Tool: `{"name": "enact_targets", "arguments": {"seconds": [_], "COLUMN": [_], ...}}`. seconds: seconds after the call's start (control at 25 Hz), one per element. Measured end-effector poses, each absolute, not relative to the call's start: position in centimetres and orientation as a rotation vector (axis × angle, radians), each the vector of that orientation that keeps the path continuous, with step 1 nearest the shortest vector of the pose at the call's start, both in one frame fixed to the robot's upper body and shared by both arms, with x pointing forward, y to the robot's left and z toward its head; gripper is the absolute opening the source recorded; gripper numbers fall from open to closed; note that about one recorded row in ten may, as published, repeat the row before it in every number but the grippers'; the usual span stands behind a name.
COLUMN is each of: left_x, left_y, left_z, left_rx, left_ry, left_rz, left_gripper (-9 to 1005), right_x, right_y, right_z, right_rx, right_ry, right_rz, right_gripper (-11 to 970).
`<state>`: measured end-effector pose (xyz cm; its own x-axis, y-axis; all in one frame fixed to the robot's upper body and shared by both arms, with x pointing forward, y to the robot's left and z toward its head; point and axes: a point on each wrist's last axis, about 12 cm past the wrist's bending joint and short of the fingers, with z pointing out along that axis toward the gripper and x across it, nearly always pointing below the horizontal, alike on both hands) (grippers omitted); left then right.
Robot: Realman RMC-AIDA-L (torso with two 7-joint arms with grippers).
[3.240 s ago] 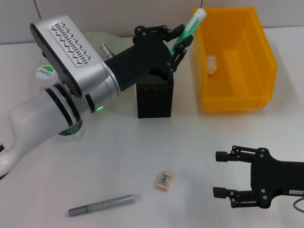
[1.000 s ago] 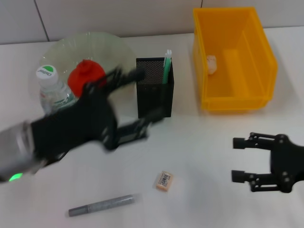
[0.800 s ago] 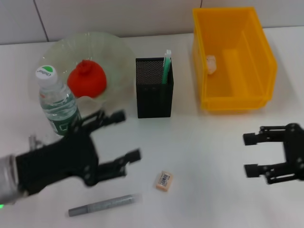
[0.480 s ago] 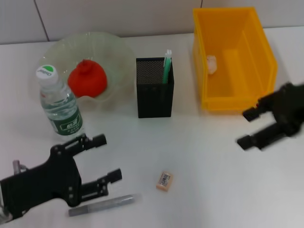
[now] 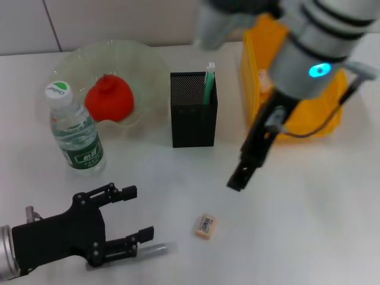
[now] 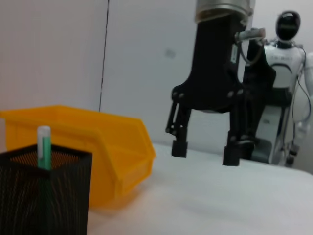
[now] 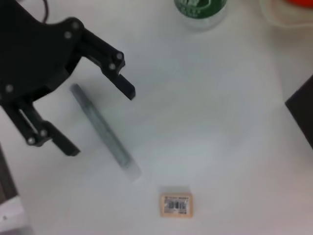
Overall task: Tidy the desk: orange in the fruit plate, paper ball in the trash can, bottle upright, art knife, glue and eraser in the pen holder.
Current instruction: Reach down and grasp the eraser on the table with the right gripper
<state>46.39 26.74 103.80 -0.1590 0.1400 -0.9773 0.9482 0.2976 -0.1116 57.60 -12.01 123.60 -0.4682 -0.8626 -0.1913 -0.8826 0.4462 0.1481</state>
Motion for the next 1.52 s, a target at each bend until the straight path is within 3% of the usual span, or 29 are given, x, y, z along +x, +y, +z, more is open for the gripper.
{"name": "enact_targets", "arguments": {"seconds": [0.44, 0.84, 1.52], "left_x": [45.9, 45.9, 45.9], "left_y": [27.9, 27.7, 27.8], "left_z": [103.2, 103.1, 103.2], "left_rx": [1.062, 1.069, 1.117], "left_ry": [1.599, 1.599, 1.585], "left_rz": [-0.956, -0.963, -0.956], "left_gripper": [806, 806, 806], "right_x": [57.4, 55.1, 54.1], "right_y": [-8.6, -7.6, -6.2], "right_z": [120.5, 118.9, 117.2], "right_rx": [-1.569, -1.846, -1.756], "right_ry": [2.623, 2.452, 2.517], "right_rz": [0.261, 0.338, 0.212], "right_gripper": [791, 790, 789]}}
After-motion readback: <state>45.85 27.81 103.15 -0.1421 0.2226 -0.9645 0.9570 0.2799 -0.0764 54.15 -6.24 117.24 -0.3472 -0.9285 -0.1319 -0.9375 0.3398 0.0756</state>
